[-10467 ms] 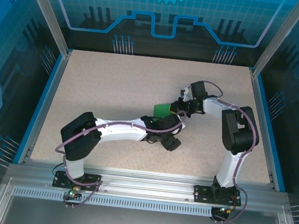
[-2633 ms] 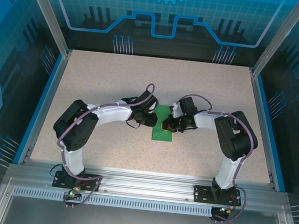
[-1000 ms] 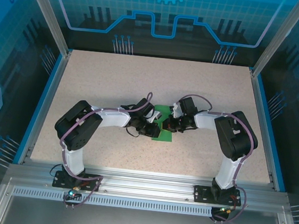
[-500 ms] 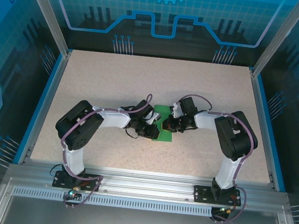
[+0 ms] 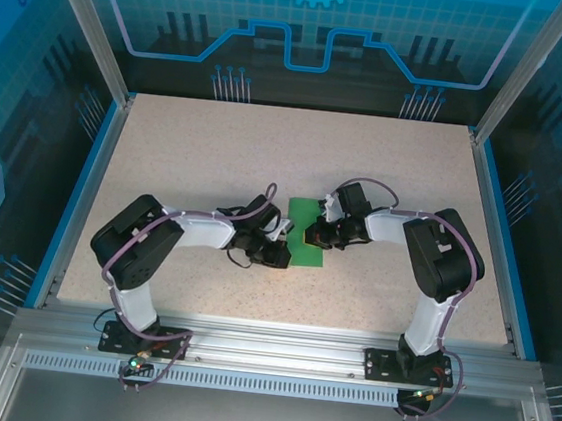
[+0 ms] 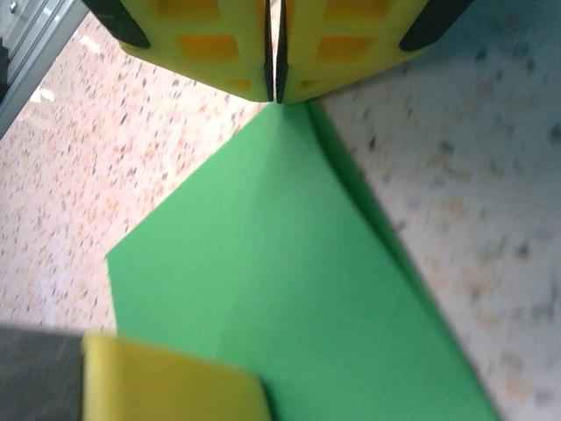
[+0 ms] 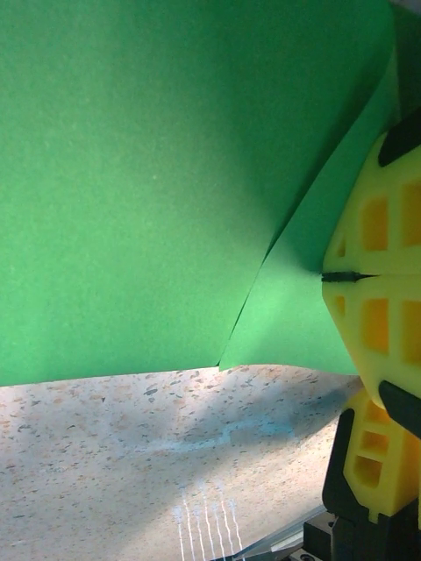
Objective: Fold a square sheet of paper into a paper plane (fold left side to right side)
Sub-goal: Fold the triangle a second time at the center of the table.
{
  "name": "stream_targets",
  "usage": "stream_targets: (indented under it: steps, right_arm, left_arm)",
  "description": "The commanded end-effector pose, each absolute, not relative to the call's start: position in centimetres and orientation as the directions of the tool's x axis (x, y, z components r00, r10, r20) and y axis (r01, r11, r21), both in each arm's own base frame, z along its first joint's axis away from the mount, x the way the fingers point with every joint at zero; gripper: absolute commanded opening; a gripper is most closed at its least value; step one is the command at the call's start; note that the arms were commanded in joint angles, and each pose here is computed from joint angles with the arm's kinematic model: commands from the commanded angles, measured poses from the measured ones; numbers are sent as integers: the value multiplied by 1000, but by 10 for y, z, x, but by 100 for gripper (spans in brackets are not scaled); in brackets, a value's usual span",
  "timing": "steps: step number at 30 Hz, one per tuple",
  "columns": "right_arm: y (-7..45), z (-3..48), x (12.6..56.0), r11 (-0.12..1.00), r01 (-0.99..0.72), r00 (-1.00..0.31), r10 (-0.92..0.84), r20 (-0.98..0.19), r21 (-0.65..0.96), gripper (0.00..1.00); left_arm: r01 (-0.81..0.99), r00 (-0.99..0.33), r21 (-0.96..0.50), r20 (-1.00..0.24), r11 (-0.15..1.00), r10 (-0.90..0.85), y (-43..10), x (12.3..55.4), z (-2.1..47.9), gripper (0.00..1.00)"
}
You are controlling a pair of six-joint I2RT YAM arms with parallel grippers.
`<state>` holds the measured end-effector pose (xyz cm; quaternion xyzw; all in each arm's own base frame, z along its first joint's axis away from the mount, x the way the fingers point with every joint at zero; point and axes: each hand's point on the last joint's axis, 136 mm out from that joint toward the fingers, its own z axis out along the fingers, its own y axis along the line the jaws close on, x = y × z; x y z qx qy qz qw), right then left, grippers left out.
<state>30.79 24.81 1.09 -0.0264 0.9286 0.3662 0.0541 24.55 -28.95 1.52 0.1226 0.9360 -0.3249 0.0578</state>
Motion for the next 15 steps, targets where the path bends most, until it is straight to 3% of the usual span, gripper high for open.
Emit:
stream_targets:
  steps: [1,8,15]
  right_arm:
    - [226,-22,287,800,0,-1000,9,-13,601,0]
    - [227,-20,287,795,-3,-1000,9,-17,606,0]
    - [227,-19,287,794,-4,-1000,10,-20,608,0]
  left_arm:
    - [228,-974,-578,-128,784,189,-275,225,16,12]
    - [273,-960,-611,-228,743,165,-289,249,55,12]
    - [259,-964,-615,-212,745,159,-304,268,41,14]
